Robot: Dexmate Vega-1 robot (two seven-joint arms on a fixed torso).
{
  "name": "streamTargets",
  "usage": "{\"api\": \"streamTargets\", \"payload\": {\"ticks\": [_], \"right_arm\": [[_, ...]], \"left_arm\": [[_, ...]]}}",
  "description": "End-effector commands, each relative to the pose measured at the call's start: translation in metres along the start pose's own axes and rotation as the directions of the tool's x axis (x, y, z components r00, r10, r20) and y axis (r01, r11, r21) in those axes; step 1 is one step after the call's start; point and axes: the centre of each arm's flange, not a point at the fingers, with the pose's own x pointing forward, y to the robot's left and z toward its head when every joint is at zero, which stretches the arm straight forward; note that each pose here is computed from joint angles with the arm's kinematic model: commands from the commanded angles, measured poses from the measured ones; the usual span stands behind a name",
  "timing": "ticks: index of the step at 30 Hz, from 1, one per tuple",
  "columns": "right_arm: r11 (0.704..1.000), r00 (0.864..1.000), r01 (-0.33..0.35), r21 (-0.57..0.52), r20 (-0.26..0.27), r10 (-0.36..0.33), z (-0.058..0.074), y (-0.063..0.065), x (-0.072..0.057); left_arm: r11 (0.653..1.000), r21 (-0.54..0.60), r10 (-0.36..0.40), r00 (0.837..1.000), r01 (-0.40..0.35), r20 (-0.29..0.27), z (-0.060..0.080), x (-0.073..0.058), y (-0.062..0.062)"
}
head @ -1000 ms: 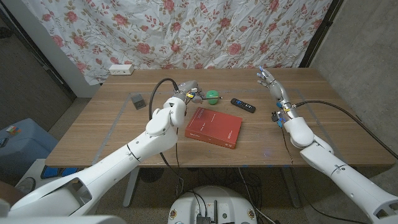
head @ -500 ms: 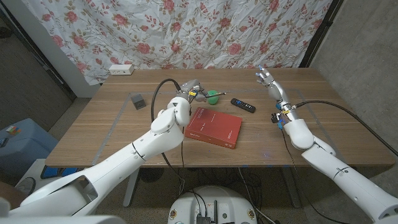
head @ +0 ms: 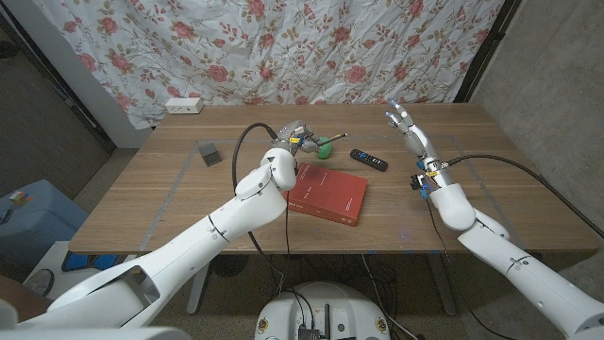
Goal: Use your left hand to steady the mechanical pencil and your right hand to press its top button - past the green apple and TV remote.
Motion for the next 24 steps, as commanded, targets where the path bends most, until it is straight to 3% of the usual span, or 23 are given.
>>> {"api": "streamTargets", "payload": {"ticks": [1, 10, 24], "right_arm": [[0.998, 0.998, 0.0, -0.063, 0.055, 0.003, 0.0, 0.005, 0.001], [0.995, 0.993, -0.024, -0.092, 0.113, 0.034, 0.002, 0.008, 0.003], [0.99, 0.983, -0.068, -0.128, 0.162, 0.088, 0.004, 0.012, 0.004]], "left_arm": [[0.988, -0.153, -0.016, 1.0, 0.016, 0.001, 0.005, 0.007, -0.013], [0.954, -0.298, -0.04, 0.999, 0.034, -0.015, 0.006, 0.008, -0.022], [0.937, -0.346, -0.061, 0.998, 0.045, -0.035, 0.011, 0.009, -0.025]]}}
